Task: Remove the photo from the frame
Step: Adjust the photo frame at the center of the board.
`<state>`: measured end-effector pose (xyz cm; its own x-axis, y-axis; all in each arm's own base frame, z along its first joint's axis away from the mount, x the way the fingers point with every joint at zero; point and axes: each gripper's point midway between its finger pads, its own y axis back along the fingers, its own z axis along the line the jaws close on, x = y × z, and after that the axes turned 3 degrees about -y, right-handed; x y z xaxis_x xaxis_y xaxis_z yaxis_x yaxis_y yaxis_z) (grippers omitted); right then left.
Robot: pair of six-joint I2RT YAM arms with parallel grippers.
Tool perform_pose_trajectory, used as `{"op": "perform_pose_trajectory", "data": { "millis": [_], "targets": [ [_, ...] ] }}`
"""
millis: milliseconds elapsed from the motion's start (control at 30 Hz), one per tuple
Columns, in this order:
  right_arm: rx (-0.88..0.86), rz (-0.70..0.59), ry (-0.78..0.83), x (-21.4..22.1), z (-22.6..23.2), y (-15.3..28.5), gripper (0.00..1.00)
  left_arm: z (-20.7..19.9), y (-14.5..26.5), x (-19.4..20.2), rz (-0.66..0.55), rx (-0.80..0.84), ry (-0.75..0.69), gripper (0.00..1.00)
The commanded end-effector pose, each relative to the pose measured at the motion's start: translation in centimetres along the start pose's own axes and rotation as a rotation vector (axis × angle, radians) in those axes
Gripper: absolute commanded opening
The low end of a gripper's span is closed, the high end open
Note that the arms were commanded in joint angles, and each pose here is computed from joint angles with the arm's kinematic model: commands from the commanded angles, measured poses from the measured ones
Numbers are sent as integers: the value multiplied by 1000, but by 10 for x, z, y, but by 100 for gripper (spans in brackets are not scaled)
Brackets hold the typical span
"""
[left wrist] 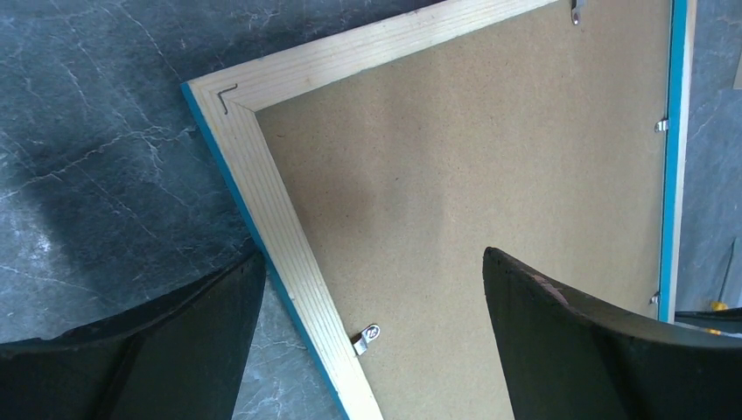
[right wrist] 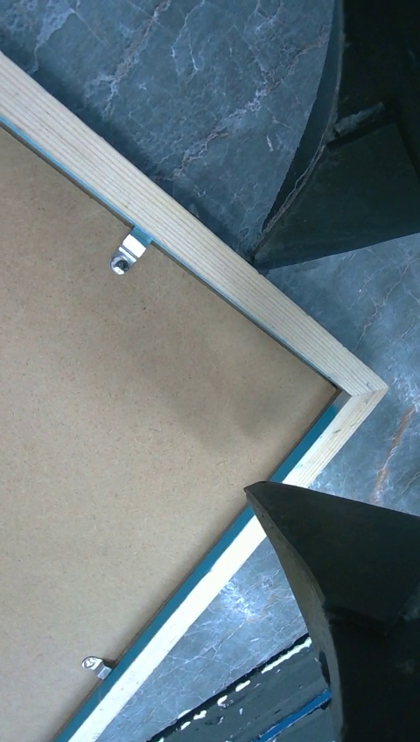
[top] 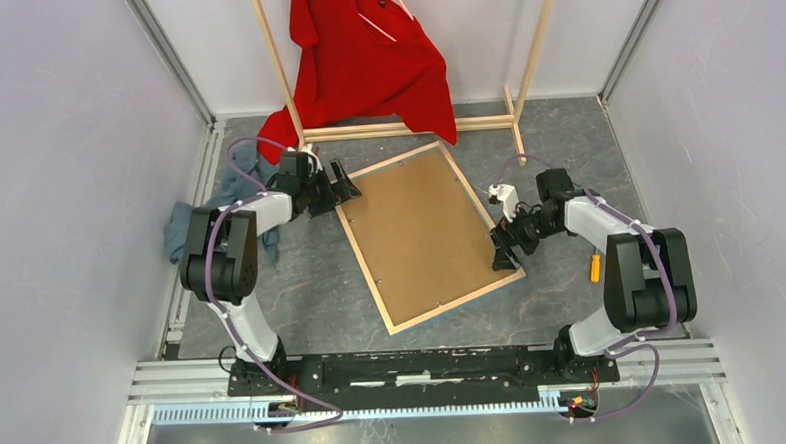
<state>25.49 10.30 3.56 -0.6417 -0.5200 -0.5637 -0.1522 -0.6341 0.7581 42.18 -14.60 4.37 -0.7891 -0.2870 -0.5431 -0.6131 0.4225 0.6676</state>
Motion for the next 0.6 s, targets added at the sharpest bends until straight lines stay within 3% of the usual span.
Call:
{"op": "perform_pose_trajectory", "data": {
  "millis": [0, 567],
  "targets": [
    [-31, -39, 77, -13, 10, 5, 98, -6, -9, -3, 1, 3, -57, 100],
    [-87, -12, 139, -8, 27, 0, 98, -32, -36, -12, 12, 2, -113, 100]
  ]
}}
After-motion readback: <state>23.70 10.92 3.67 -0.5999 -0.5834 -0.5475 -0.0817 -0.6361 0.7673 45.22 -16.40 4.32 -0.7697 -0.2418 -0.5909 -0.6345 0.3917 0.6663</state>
